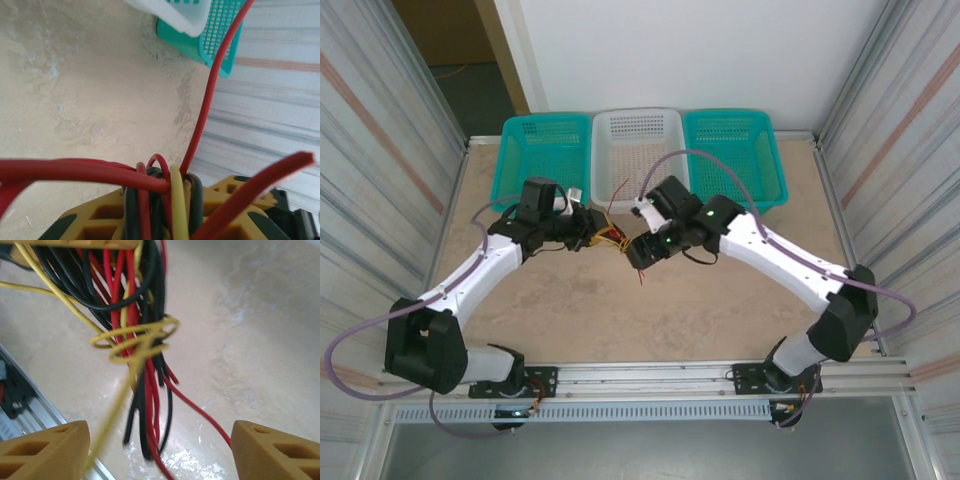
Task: Untangle the cables
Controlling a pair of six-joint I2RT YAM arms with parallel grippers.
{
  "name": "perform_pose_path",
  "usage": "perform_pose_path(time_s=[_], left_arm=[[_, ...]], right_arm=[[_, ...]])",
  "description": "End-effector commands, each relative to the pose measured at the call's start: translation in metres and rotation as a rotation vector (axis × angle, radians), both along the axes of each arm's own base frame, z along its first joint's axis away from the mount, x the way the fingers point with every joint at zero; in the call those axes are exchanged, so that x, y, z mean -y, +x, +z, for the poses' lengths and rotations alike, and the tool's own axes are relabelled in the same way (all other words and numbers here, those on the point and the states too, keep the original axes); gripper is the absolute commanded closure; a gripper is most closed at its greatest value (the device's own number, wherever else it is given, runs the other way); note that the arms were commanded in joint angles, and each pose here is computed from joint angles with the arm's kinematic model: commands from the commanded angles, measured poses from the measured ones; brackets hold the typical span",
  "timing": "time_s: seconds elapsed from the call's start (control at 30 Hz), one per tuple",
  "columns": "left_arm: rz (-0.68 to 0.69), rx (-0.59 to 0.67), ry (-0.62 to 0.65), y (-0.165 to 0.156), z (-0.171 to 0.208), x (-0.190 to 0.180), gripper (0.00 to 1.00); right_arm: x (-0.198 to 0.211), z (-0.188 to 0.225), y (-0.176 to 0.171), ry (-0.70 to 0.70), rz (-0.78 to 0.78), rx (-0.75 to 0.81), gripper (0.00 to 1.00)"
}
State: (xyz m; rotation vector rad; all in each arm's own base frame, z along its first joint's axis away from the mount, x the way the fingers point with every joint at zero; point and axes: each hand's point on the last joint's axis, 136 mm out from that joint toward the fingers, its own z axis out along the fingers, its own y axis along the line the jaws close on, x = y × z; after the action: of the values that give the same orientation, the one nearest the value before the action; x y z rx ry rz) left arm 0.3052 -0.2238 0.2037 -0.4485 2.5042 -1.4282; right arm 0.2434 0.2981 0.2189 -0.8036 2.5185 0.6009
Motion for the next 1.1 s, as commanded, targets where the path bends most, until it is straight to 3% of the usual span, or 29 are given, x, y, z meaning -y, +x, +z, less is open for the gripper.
perform_pose_path(time_s=[0.0, 0.13, 0.47, 0.63, 0.8, 1.07], left_arm=[[-0.035, 0.096, -0.052, 0.000, 0.028, 0.002, 1.00], [-0.060, 0.118, -0.048, 0.000, 0.034, 0.004, 1.00], [-0.091, 0.128, -0.038, -0.007, 0.037, 0.005, 1.00], [-0.097, 0.127, -0.037, -0.008, 0.037, 0.006, 1.00], [-0.098, 0.132, -0.035, -0.008, 0.038, 0.006, 1.00], [-0.100, 0.131, -0.032, -0.009, 0.036, 0.006, 1.00]], right_arm=[[0.014, 0.047, 0.000, 0.160, -0.059, 0.038, 0.25], [0.009, 0.058, -0.001, 0.223, -0.068, 0.008, 0.33], [-0.013, 0.063, 0.010, 0.216, -0.061, 0.001, 0.43], [-0.019, 0.055, 0.010, 0.180, -0.054, -0.007, 0.55], [-0.021, 0.047, 0.009, 0.150, -0.055, -0.013, 0.44], [-0.021, 0.030, 0.017, 0.084, -0.093, -0.015, 0.64]])
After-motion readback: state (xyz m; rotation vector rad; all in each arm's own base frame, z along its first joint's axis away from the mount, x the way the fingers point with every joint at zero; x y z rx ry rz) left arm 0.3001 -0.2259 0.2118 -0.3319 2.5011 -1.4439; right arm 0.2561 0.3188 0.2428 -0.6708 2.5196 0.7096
